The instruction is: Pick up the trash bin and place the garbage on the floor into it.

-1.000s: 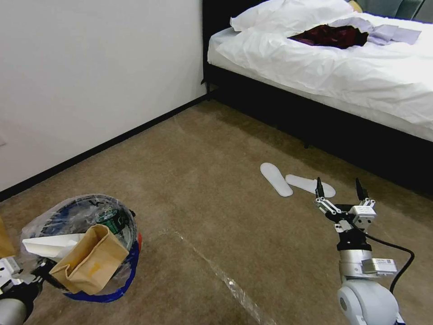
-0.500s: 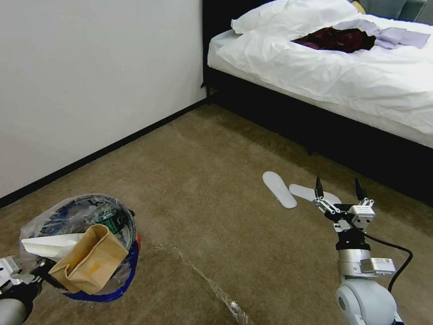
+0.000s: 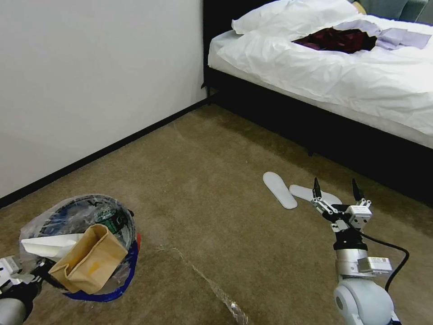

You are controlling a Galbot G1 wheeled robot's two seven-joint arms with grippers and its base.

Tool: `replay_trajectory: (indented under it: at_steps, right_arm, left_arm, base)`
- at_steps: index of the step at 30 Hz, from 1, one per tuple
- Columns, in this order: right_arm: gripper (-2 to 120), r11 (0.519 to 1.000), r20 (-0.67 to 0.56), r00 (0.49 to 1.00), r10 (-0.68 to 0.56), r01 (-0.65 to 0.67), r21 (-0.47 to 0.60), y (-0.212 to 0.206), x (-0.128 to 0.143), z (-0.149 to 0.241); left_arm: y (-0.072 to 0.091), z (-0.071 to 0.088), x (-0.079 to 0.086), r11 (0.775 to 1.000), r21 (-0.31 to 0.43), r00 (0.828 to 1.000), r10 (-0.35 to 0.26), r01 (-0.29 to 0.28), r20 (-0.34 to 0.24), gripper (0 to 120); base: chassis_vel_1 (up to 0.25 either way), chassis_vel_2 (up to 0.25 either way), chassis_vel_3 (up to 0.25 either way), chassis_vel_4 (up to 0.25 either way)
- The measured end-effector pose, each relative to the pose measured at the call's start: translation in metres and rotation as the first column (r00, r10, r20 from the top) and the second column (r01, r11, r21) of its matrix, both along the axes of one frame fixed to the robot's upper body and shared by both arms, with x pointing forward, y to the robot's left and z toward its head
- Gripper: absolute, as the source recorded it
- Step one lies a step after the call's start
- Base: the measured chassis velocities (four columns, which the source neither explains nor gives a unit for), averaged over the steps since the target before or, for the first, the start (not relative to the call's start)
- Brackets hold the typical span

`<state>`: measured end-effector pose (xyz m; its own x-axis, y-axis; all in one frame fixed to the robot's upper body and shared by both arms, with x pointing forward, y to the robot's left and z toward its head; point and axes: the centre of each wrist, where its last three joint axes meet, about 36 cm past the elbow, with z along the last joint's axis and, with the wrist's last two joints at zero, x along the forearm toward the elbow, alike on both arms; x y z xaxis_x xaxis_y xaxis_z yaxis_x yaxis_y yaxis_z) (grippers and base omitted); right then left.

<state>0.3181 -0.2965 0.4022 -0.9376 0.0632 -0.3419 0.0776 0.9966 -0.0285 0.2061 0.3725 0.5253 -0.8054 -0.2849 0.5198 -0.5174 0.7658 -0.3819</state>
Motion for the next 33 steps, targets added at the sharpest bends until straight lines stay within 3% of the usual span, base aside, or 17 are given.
replay_trajectory:
  at_steps: [33]
  right_arm:
    - [100, 1.0, -0.007, 1.0, -0.016, 0.016, 0.001, -0.0035, 0.003, -0.0052]
  left_arm:
    - [0.0022, -0.0005, 0.0024, 1.0, -0.001, 1.0, -0.002, 0.002, 0.007, 0]
  base:
    - [0.0, 0.0, 0.0, 0.0]
